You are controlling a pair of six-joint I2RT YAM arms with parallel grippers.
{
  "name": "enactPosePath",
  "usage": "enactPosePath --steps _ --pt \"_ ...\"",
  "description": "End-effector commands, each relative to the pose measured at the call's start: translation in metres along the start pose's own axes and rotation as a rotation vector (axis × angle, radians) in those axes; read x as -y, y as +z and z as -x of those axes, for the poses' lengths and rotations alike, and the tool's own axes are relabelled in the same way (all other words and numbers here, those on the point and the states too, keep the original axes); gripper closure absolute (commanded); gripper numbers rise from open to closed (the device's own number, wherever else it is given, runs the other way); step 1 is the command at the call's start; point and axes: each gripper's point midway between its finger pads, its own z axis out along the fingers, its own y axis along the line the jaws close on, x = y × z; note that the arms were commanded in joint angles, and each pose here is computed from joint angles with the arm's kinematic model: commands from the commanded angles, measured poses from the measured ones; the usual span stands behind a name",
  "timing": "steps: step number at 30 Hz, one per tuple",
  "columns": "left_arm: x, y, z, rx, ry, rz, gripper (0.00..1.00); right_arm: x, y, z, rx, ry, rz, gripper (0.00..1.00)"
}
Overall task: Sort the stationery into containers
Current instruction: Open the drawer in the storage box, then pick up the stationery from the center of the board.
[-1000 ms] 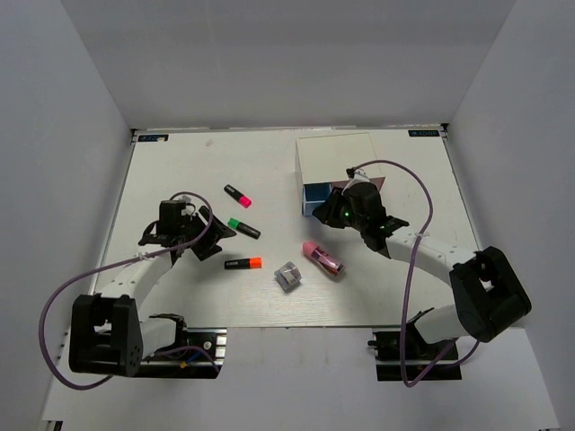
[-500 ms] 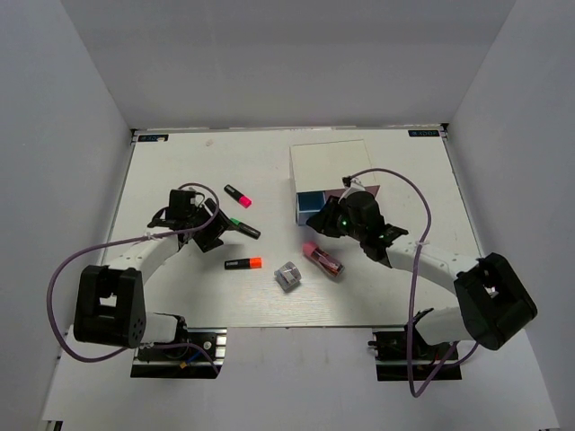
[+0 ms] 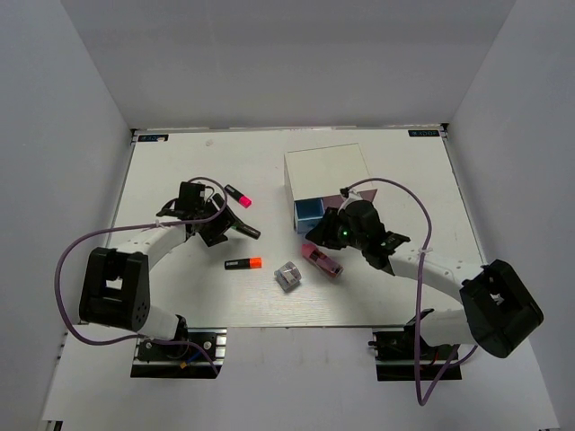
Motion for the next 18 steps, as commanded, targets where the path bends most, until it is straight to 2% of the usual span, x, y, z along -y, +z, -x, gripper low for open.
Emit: enactPosePath --steps 1,4,6,8,11,13,15,18 --pt "0.014 -0.005 0.011 0.036 0.027 -0.025 0.22 0.009 0.0 -0.019 -0.065 0.011 -0.023 0.62" --pt "0.013 -0.004 0.008 0.032 0.032 -0.015 0.22 0.012 -0.001 -0.022 -0.075 0.006 -0.03 0.65" --pt "0.016 -0.006 0.007 0.033 0.05 -0.024 0.22 0.012 -0.003 -0.025 -0.082 0.003 -0.029 0.71" --pt "0.022 -0.012 0.008 0.04 0.068 -0.047 0.22 0.012 -0.005 -0.026 -0.083 0.002 -0.024 0.71" --pt "0.039 -0.019 0.005 0.046 0.12 -0.115 0.22 0.004 -0.01 -0.025 -0.085 -0.032 0.02 0.63" --pt "0.051 -0.031 0.007 0.063 0.167 -0.176 0.24 -0.001 -0.012 -0.023 -0.076 -0.107 0.056 0.53" --pt "0.057 -0.038 0.004 0.074 0.215 -0.209 0.25 -0.004 -0.016 -0.019 -0.06 -0.19 0.083 0.48" --pt "0.065 -0.051 -0.006 0.083 0.283 -0.267 0.35 -0.004 -0.024 -0.023 -0.065 -0.247 0.102 0.46"
